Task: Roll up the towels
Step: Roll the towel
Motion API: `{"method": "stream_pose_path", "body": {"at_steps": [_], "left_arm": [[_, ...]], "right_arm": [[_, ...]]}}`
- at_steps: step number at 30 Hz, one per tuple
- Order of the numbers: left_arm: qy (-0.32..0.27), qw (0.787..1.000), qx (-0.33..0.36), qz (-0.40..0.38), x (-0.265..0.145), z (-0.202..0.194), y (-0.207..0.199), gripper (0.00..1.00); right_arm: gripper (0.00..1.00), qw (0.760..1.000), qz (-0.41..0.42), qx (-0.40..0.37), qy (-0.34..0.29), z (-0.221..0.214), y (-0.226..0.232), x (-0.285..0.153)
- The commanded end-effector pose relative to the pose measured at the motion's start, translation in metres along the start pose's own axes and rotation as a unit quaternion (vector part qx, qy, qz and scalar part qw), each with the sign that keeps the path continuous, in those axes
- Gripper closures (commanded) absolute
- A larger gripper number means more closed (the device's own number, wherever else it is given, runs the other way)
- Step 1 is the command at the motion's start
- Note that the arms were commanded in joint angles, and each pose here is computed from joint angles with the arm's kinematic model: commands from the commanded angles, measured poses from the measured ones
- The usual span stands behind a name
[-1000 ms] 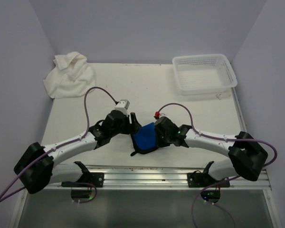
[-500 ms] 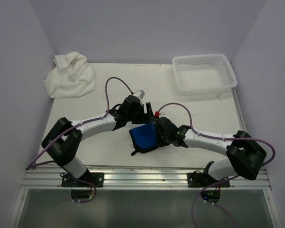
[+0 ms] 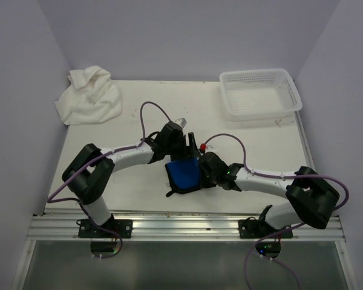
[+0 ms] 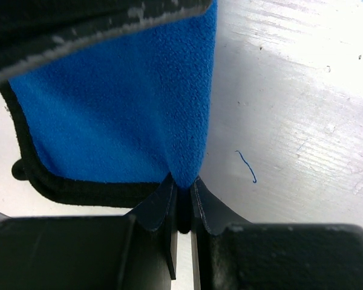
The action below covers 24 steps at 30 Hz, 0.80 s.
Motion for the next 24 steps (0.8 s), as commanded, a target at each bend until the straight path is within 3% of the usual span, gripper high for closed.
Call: {"method": "stream_pose_path", "body": {"at_steps": [1, 10, 24], "left_arm": [[-0.014, 1.000, -0.002, -0.008, -0.001, 0.009, -0.018, 0.23], [-0.016, 1.000, 0.019, 0.007, 0.005, 0.005, -0.034, 0.24], [-0.024, 0.998, 0.026, 0.048, 0.018, 0.003, -0.022, 0.26]], "right_arm": [[0.96, 0.999, 0.001, 0.017, -0.029, 0.008, 0.004, 0.005], [0.96, 0.999, 0.000, 0.020, -0.035, 0.008, 0.002, 0.004], [0.98, 0.999, 0.003, 0.034, -0.043, 0.003, 0.001, 0.007]]}}
Point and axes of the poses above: each gripper's point midway between its finger pads, its own x axis out along the fingers, its own y axis along the line the jaws close on, z = x × y, the point moved 5 cm from there along -x, back along the fingers, and after that the axes turned 13 degrees about -x, right-handed, at the moved point
